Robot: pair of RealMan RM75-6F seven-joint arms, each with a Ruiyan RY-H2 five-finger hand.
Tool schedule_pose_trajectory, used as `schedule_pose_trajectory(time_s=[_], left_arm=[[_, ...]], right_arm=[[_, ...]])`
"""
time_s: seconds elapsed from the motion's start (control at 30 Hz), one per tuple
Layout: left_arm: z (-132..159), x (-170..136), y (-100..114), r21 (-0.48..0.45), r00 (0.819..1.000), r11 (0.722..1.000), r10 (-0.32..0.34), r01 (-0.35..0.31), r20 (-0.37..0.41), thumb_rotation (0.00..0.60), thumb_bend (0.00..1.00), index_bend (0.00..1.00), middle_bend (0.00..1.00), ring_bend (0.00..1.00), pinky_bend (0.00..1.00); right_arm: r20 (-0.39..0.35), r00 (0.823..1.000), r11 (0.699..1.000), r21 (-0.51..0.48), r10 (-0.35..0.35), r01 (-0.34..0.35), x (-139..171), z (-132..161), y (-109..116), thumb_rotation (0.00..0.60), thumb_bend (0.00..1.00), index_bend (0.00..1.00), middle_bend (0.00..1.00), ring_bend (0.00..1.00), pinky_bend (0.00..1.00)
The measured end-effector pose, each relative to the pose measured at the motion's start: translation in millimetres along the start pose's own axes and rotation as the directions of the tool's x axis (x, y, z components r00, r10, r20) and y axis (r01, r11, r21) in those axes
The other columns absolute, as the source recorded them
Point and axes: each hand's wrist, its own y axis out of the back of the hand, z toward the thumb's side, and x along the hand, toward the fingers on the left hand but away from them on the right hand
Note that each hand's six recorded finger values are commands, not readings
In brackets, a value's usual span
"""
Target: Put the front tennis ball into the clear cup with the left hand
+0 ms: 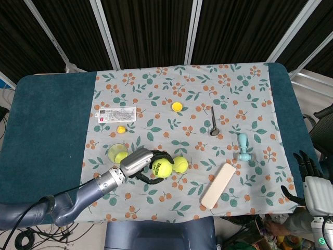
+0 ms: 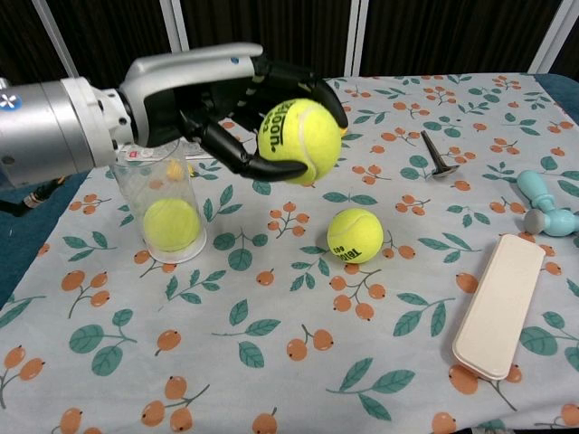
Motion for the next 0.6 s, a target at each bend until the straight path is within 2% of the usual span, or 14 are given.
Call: schedule_pose_trajectory(time_s=[0.17, 0.27, 0.37, 0.5, 0.6], left_arm=[[7.1, -4.2, 23.4, 0.042, 0.999, 0.998, 0.045, -0.046, 0.017, 0.600, 0.43, 0.35, 0.48, 0.40, 0.60], [9.7, -7.4, 38.0, 0.125, 0.997, 0.989, 0.075, -0.077, 0.025, 0.600, 0.43, 0.35, 0.48, 0.40, 0.60], [12.5, -15.8, 59.3, 0.224, 0.994, 0.968, 0.108, -0.110, 0.020, 0.600, 0.43, 0.36, 0.48, 0.40, 0.60], [12.4, -34.6, 88.9, 0.309, 0.989, 0.942, 0.146, -0.132, -0.022, 0.600, 0.43, 0.36, 0.48, 0.40, 0.60], [7.4, -51.6, 104.9, 0.347, 0.985, 0.930, 0.158, -0.123, -0.074, 0.600, 0.43, 0.36, 0.48, 0.40, 0.60]], right_arm=[[0.000, 1.000, 1.000, 0.000, 0.001, -0.001, 0.2, 0.3, -0.1, 0.600, 0.17, 0.00, 0.00, 0.07, 0.24], [0.001, 1.000, 1.000, -0.001, 0.002, -0.002, 0.2, 0.0, -0.5, 0.600, 0.17, 0.00, 0.00, 0.07, 0.24], [0.002, 1.000, 1.000, 0.000, 0.003, -0.003, 0.0, 0.1, -0.6, 0.600, 0.17, 0.00, 0.00, 0.07, 0.24], [0.003, 1.000, 1.000, 0.000, 0.004, -0.004, 0.2, 0.2, -0.7, 0.600, 0.17, 0.00, 0.00, 0.07, 0.24], [0.004, 1.000, 1.000, 0.001, 0.004, -0.004, 0.2, 0.4, -0.9, 0.600, 0.17, 0.00, 0.00, 0.07, 0.24]])
